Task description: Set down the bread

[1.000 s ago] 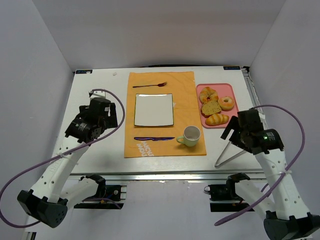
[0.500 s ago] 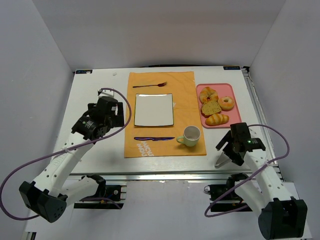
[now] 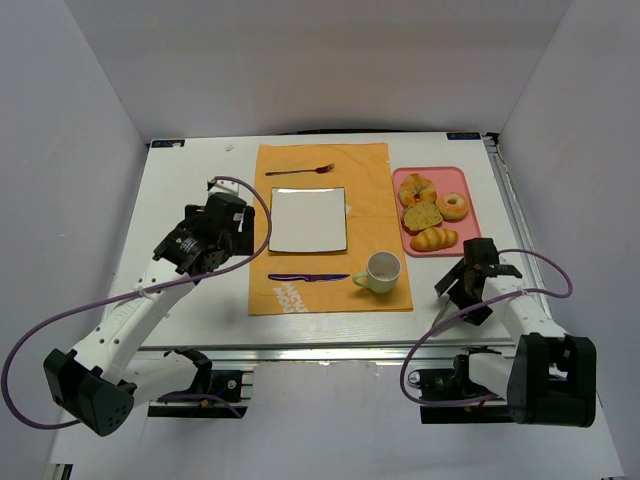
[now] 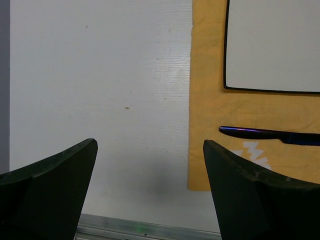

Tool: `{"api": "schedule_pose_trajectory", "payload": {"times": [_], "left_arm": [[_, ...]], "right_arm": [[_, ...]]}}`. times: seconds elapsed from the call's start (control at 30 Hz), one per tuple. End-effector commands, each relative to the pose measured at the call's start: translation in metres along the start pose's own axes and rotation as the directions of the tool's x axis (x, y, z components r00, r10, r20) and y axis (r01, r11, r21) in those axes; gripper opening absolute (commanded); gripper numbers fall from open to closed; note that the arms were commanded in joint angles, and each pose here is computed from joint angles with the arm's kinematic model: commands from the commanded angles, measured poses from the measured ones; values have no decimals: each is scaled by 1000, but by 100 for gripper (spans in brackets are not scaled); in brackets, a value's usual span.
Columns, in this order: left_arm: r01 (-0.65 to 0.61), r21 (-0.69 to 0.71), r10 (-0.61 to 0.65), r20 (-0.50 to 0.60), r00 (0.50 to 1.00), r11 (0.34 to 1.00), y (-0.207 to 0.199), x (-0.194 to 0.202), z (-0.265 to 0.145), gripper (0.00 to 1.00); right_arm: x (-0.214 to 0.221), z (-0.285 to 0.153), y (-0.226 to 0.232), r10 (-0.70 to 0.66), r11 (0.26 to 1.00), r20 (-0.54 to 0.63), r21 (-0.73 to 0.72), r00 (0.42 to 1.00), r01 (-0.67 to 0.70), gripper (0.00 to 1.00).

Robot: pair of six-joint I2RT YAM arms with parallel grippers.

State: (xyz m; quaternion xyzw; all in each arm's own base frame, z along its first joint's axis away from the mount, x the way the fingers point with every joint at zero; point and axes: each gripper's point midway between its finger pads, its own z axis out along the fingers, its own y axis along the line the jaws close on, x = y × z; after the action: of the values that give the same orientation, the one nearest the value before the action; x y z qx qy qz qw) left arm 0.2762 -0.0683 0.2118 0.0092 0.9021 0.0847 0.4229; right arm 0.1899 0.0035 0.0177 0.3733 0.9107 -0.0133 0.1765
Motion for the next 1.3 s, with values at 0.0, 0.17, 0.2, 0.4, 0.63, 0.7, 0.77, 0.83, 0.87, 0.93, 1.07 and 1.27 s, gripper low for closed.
{"api": "schedule_pose_trajectory", "payload": {"times": [0.0,0.17,0.2,0.4,0.63,0.7,0.77,0.83,0.87,0.93,1.07,1.27], "left_arm": [[1,-19,0,27,1000,1000,3,-8,-1,98],[-9,-38,10,28,1000,999,5,-9,0,98],[-10,-43,12,29,1000,999,6,-10,0,98],[-14,-50,15,37,999,999,6,-16,0,98],[-4,-49,7,57,998,999,4,-24,1,98],[-2,-44,5,59,998,999,2,-27,2,98],[2,-35,0,65,998,999,-1,-29,3,98],[0,-30,1,63,998,1000,-4,-31,5,98],[3,-25,-1,68,998,1000,-5,-33,6,98],[-2,-22,4,61,998,1000,-9,-33,9,98],[-9,-13,10,66,998,1000,-15,-39,11,98],[-17,-15,17,60,998,1000,-16,-38,14,98]], "right_arm": [[-17,8,1,6,1000,34,3,999,-6,89],[-13,18,3,9,1000,3,-25,1000,-8,73],[-14,19,3,11,1000,4,-26,1000,-11,60],[-39,-20,1,10,1000,75,-6,997,-9,42],[-67,-127,20,-5,985,170,-168,985,34,44],[-69,-143,37,-65,964,158,-243,985,103,44],[-72,-144,51,-115,948,126,-281,985,147,45],[-81,-157,75,-146,912,129,-367,981,184,49],[-86,-151,81,-158,914,110,-359,981,188,50],[-106,-158,96,-158,902,154,-379,975,206,50],[-129,-142,119,-171,906,116,-372,978,202,50],[-153,-129,137,-115,912,90,-386,989,141,52]]}}
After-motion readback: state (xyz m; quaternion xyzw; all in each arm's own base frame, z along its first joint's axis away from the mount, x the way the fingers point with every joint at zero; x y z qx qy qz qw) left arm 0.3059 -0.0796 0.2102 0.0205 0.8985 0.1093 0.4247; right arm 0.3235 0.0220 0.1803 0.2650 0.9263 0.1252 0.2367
